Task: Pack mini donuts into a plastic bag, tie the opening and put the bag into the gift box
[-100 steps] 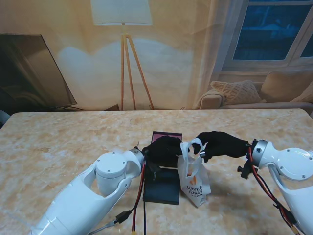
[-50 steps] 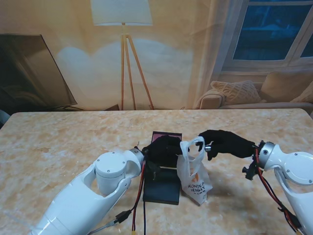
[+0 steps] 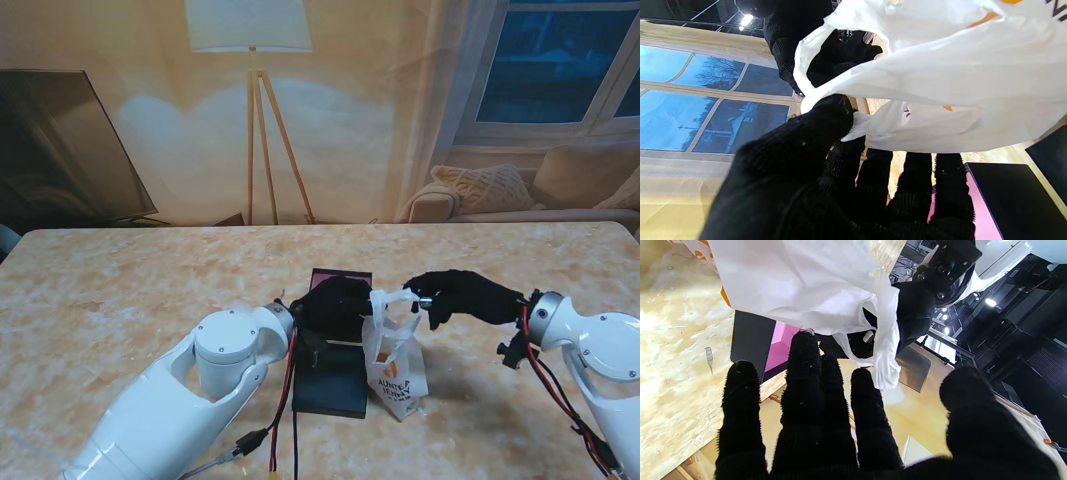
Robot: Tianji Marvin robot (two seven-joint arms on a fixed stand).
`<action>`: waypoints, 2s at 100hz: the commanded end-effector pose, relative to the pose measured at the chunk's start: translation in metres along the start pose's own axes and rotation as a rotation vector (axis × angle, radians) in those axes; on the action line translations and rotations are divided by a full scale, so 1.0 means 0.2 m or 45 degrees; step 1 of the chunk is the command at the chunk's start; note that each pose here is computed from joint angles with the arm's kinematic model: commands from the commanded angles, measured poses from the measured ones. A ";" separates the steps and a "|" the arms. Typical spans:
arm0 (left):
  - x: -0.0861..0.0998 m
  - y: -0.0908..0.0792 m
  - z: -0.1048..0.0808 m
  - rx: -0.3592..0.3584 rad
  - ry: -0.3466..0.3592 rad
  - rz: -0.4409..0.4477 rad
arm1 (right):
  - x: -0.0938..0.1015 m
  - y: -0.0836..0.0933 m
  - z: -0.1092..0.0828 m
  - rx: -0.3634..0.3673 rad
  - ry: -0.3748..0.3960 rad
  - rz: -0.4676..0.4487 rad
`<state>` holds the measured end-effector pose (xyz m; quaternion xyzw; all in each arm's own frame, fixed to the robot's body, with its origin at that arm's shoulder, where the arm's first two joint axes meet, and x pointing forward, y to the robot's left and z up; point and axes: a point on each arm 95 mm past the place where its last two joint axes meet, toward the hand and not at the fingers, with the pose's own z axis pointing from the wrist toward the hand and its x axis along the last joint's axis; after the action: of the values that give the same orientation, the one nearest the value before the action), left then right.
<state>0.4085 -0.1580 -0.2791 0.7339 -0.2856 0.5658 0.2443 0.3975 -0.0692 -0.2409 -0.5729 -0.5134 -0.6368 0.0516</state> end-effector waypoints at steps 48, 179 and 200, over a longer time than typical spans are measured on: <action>0.02 0.01 0.00 -0.014 0.012 0.011 | -0.07 -0.03 -0.01 -0.197 -0.292 -0.095; 0.02 0.05 0.06 0.064 0.048 0.301 | -0.02 -0.11 0.26 -0.036 -0.220 -0.045; 0.02 0.04 0.06 0.069 0.037 0.304 | -0.03 -0.10 0.25 0.052 -0.184 -0.002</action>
<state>0.4123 -0.1699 -0.2812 0.6951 -0.3476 0.6099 0.1553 0.4209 -0.0273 -0.2632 -0.6151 -0.5240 -0.5887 0.0219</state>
